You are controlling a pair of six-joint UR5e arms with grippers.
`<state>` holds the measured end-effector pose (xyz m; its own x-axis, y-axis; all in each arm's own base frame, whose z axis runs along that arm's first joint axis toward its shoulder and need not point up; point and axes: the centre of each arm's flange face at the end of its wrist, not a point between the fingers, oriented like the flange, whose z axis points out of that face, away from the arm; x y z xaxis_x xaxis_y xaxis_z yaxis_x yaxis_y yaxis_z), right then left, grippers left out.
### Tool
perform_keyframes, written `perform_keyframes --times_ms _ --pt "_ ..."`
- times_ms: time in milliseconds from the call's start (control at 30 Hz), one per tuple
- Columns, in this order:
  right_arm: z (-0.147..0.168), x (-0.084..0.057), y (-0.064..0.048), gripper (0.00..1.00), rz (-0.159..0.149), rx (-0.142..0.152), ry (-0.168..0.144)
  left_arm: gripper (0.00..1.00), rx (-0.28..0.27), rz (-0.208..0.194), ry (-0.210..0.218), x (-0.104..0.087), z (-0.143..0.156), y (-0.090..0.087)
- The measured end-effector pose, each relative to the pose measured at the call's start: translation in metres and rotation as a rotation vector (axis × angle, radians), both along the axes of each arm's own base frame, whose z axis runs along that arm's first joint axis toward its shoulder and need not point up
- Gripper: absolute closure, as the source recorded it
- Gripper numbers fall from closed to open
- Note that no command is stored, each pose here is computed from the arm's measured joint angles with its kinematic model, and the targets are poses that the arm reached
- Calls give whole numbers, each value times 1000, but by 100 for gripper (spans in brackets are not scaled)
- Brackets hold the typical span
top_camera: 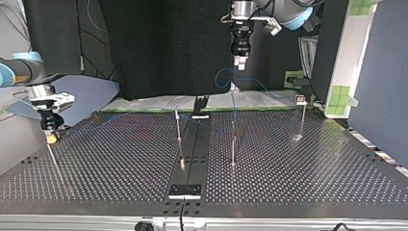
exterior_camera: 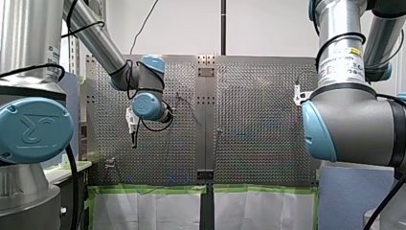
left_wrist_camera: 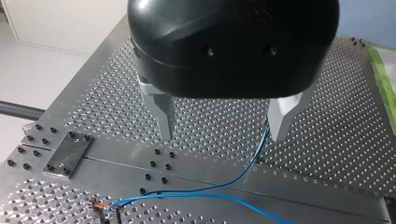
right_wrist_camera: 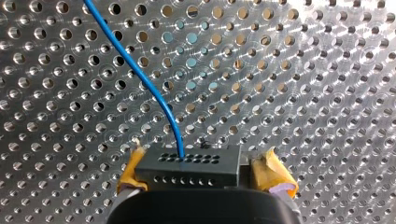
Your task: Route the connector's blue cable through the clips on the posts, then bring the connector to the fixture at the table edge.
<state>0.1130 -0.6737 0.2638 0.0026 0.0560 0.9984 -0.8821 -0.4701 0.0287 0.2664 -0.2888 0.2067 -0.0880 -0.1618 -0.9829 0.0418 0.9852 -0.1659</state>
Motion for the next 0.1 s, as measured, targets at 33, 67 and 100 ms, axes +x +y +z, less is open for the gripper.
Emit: perform_keyframes --times_ms 33,67,100 --pt "0 0 0 0 0 0 0 0 0 0 0 0 0 0" --pt "0 0 0 0 0 0 0 0 0 0 0 0 0 0" --pt "0 0 0 0 0 0 0 0 0 0 0 0 0 0"
